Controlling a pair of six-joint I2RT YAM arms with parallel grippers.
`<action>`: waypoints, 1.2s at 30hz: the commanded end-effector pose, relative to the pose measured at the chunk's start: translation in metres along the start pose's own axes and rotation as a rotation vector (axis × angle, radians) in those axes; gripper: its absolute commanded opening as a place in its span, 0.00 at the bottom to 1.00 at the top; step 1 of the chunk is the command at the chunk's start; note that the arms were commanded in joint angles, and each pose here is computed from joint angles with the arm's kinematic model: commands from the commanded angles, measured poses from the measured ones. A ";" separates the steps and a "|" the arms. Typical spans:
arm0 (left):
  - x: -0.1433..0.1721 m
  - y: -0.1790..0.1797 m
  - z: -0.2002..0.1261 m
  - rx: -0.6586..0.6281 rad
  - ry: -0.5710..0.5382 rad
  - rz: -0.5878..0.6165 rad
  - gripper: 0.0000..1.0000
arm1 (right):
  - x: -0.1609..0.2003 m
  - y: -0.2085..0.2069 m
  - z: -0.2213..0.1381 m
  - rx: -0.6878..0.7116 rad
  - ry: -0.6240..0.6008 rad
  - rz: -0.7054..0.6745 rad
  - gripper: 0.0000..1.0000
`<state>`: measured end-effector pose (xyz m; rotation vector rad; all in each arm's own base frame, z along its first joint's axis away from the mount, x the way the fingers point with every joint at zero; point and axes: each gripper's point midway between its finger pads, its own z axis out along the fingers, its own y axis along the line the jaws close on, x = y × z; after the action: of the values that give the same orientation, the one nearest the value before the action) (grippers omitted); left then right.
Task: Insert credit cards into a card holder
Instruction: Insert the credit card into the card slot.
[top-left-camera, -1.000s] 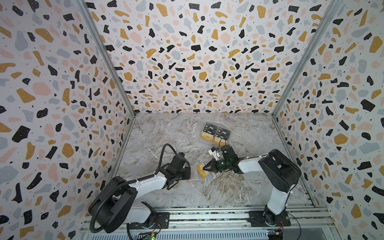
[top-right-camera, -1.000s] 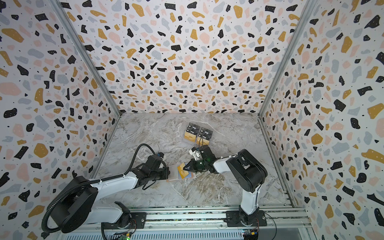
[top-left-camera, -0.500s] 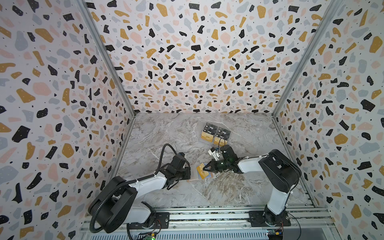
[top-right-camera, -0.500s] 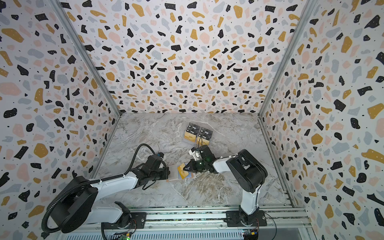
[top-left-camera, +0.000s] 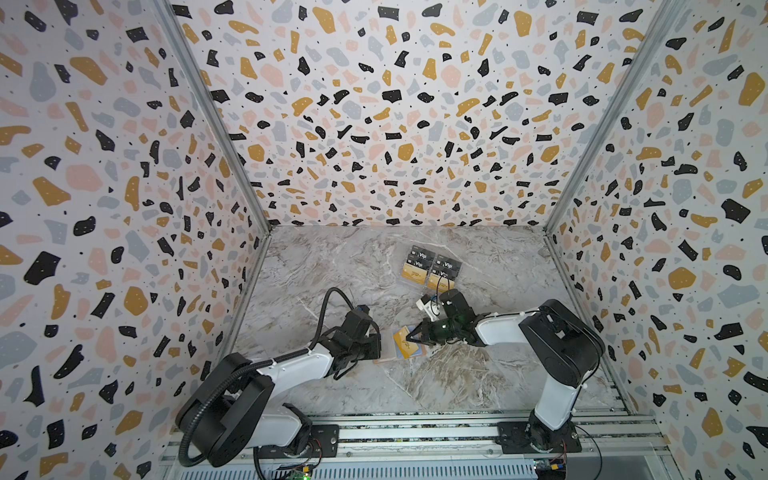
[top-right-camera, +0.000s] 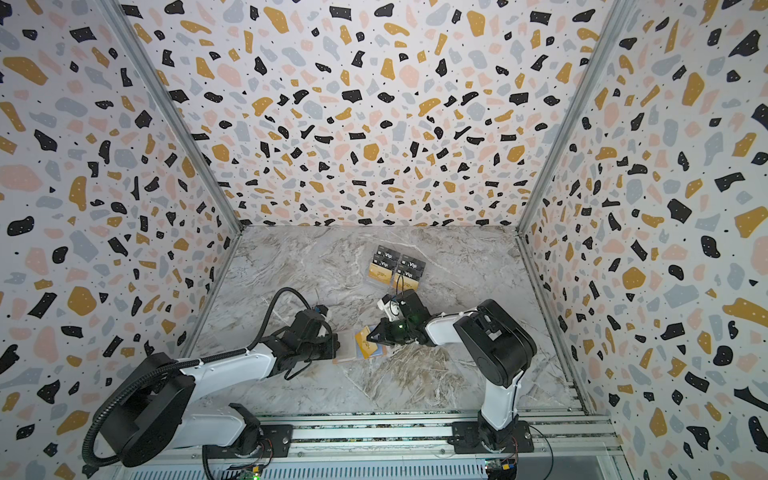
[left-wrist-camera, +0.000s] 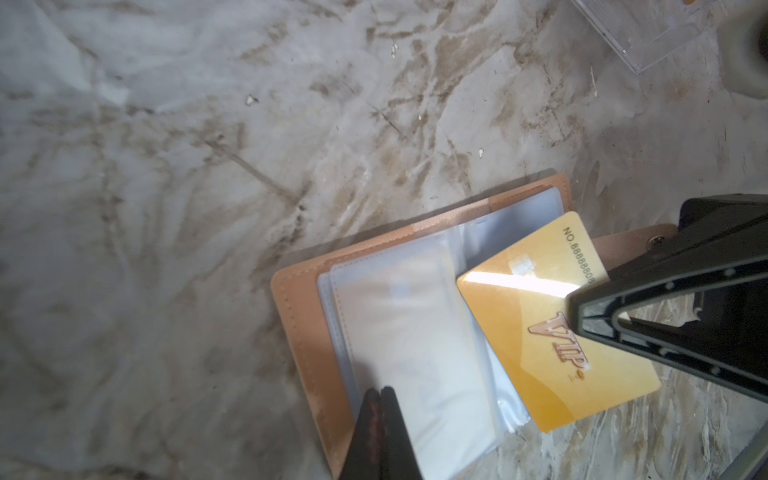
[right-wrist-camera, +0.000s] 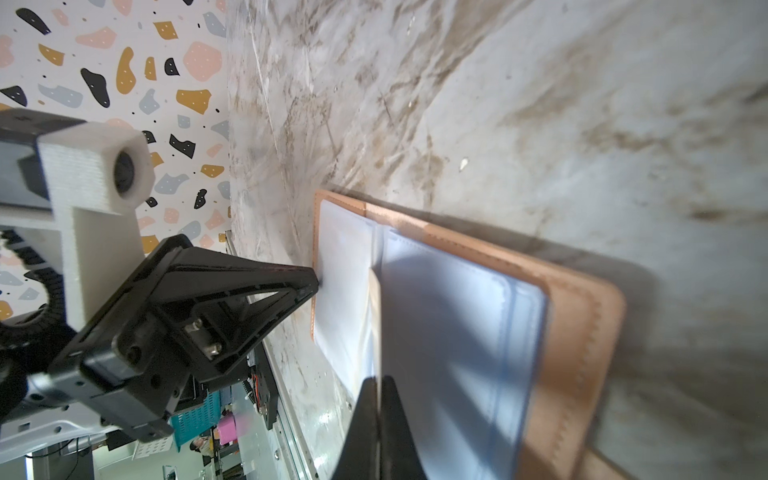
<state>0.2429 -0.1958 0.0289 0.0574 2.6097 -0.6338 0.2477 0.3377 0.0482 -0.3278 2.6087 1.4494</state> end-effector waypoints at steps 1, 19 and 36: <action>0.001 0.003 -0.003 -0.007 0.002 0.003 0.00 | -0.004 0.013 -0.008 -0.004 -0.025 -0.026 0.00; 0.004 0.005 -0.002 -0.006 0.007 0.001 0.00 | -0.005 0.011 0.000 0.013 0.004 -0.028 0.00; 0.008 0.007 -0.003 -0.007 0.006 -0.008 0.00 | -0.007 0.016 0.011 -0.033 0.034 -0.044 0.00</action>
<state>0.2399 -0.1938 0.0281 0.0557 2.6074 -0.6364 0.2488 0.3492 0.0506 -0.3714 2.6155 1.4700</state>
